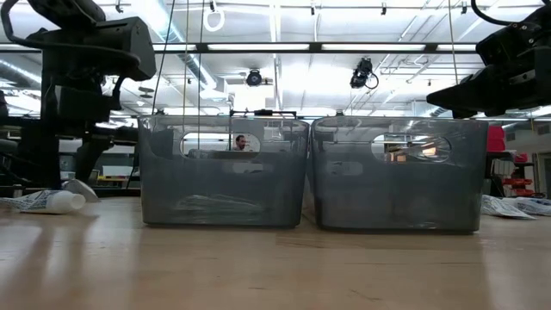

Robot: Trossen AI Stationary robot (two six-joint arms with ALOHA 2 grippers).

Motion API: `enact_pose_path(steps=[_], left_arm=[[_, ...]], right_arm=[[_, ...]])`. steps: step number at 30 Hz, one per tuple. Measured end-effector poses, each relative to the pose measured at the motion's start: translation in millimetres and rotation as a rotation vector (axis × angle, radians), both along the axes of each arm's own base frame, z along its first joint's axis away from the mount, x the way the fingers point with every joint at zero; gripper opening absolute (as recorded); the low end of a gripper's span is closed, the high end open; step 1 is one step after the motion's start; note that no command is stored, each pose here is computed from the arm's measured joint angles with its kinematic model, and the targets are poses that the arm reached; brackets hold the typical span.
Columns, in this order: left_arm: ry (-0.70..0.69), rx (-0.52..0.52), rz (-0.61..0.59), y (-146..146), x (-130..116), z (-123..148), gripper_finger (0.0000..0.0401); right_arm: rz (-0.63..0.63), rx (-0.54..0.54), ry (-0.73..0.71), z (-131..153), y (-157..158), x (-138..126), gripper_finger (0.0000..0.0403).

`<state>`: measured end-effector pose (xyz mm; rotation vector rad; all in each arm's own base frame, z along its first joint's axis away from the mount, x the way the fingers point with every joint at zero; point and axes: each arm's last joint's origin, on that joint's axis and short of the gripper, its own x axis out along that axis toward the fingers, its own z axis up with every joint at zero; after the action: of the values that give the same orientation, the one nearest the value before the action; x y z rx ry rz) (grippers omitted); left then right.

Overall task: Pick & Place Travel size toiletries
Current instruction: Put the white toothpaste into the right black bin

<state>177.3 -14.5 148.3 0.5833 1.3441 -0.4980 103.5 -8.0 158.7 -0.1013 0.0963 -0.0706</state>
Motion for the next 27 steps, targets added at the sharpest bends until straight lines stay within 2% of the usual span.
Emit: enact_pose_path(steps=[12, 27], left_arm=[[0.018, 0.001, 0.004, -0.1, 1.0, 5.6, 0.0090], [-0.125, -0.024, 0.040, -2.8, 31.4, 59.9, 0.0089]], right_arm=[[0.000, 0.000, 0.000, 0.1, 0.0, 0.0, 0.0013], [0.000, 0.000, -0.001, 0.1, 0.0, 0.0, 0.0013]])
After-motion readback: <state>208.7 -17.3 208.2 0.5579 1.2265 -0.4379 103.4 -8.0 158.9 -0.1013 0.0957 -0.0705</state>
